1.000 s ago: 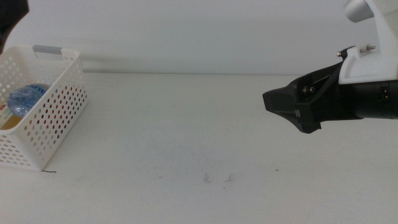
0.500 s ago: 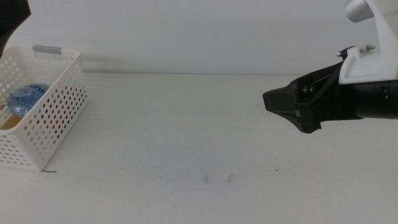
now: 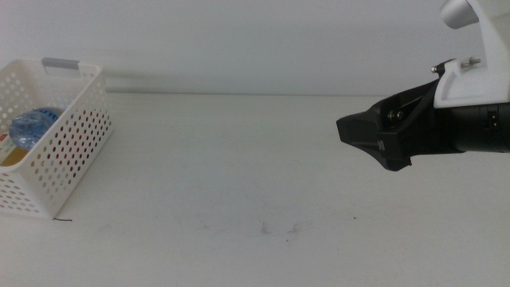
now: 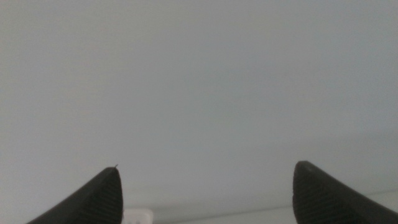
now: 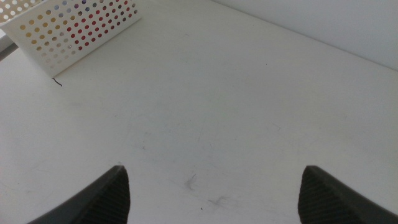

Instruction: Use arms to grab the bottles and put them into the dustbin to the left of the table.

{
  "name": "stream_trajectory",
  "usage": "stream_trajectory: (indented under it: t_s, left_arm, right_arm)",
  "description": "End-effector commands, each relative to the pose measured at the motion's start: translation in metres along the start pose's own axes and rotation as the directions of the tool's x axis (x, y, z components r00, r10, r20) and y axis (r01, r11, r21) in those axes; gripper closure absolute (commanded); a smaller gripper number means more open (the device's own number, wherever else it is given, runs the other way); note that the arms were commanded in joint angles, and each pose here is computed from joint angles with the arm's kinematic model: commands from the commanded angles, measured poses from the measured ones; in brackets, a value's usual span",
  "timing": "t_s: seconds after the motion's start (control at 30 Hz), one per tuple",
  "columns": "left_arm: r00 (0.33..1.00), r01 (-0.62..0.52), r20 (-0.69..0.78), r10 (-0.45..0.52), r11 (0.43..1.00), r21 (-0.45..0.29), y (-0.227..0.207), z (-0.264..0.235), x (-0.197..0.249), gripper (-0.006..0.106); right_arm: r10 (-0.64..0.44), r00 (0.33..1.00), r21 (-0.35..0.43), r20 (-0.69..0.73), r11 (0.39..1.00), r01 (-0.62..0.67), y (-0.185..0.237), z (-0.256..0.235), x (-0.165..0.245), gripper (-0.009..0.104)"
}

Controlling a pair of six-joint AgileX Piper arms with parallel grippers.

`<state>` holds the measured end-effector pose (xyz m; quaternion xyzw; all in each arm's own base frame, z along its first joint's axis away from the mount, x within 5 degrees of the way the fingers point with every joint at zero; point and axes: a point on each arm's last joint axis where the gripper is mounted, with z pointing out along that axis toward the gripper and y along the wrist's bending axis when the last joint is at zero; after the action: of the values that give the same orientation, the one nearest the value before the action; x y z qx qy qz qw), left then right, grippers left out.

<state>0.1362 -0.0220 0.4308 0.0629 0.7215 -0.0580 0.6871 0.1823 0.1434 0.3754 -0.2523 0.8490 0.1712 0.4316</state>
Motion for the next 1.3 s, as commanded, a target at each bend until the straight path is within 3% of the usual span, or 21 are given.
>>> stream_trajectory:
  t_s: [0.0,0.37,0.53,0.67,0.8,1.0,1.17,1.27]
  left_arm:
    - [0.999,0.013,0.039,-0.013,1.000,-0.001,0.000,-0.001,-0.003,0.007]
    - [1.000,0.009,0.001,-0.009,1.000,-0.003,0.000,0.000,0.013,0.007]
    - [0.999,0.041,-0.031,-0.042,0.999,-0.008,0.000,-0.017,0.077,0.007]
    - [0.984,0.142,-0.112,-0.141,0.990,-0.002,-0.003,-0.039,0.151,0.007]
    - [0.985,0.143,-0.099,-0.144,0.990,-0.018,-0.003,-0.060,0.197,0.007]
    - [0.989,0.142,-0.021,-0.144,0.987,-0.077,0.000,-0.073,0.224,0.007]
    - [0.987,0.148,-0.041,-0.154,0.982,-0.114,0.002,-0.072,0.234,0.007]
    - [0.987,0.147,-0.054,-0.154,0.982,-0.117,0.002,-0.071,0.240,0.007]
  right_arm:
    - [-0.018,1.000,0.005,0.010,1.000,0.018,0.000,-0.001,-0.001,0.005]
    - [0.001,1.000,0.025,-0.002,1.000,0.000,-0.007,-0.002,0.008,0.005]
    - [0.090,0.981,0.188,0.174,0.974,-0.123,-0.049,-0.028,0.045,0.005]
    - [0.148,0.937,0.359,0.315,0.896,-0.262,-0.072,-0.065,0.098,0.005]
    - [0.142,0.895,0.471,0.423,0.809,-0.351,-0.067,-0.089,0.151,0.005]
    - [0.088,0.862,0.481,0.500,0.799,-0.361,-0.051,-0.082,0.218,0.005]
    - [0.099,0.868,0.482,0.487,0.798,-0.361,-0.054,-0.065,0.242,0.005]
    - [0.048,0.856,0.495,0.515,0.799,-0.343,-0.056,-0.060,0.245,0.005]
